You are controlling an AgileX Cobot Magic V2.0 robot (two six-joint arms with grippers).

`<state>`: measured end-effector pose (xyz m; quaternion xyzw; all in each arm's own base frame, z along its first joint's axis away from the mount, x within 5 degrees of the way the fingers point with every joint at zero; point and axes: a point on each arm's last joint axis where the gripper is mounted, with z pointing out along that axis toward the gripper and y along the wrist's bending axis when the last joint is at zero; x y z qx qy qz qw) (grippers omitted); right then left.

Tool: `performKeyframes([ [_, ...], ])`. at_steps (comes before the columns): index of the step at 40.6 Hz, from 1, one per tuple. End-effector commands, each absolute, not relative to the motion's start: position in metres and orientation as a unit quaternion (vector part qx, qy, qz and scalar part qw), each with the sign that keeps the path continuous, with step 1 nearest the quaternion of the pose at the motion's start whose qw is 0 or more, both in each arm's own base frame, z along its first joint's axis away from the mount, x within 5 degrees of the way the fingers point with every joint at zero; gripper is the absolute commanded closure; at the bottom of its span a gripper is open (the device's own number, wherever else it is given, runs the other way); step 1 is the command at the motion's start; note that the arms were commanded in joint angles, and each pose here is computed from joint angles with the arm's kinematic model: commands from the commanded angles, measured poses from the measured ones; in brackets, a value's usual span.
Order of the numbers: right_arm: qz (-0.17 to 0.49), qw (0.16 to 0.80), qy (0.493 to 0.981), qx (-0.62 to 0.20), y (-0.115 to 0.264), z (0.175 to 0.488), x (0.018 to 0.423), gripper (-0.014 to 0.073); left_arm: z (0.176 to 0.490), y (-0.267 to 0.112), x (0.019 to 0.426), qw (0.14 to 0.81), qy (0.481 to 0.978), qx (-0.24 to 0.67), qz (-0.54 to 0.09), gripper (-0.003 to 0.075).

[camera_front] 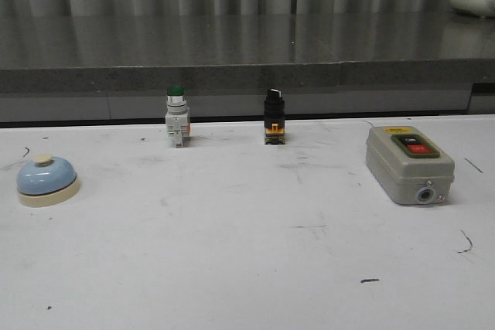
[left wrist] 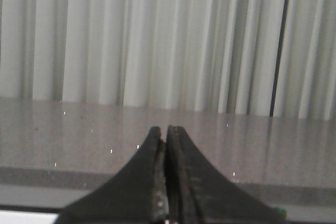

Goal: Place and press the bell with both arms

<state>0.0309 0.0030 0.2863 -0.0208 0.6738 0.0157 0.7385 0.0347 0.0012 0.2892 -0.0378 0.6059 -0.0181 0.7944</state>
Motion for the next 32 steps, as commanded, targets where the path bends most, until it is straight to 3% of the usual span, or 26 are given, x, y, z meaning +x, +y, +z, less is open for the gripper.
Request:
performKeyframes([
  [1,0.009,0.759,0.650,-0.024,0.003,0.330,0.023,0.0663,0.332,0.001,0.025,0.816,0.577,-0.040,-0.026,0.0740],
  [6,0.011,0.736,0.676,-0.028,0.003,0.363,0.028,0.0663,0.361,0.000,0.027,0.789,0.612,-0.040,-0.027,0.0740],
  [12,0.013,0.688,0.725,-0.032,0.005,0.380,0.046,0.0663,0.382,0.000,0.043,0.734,0.678,-0.042,-0.027,0.0740],
  [21,0.015,0.602,0.797,-0.034,0.006,0.362,0.084,0.0663,0.373,0.001,0.074,0.675,0.736,-0.045,-0.026,0.0740],
  [32,0.016,0.536,0.844,-0.034,0.007,0.340,0.116,0.0663,0.361,0.002,0.097,0.627,0.777,-0.048,-0.025,0.0740],
])
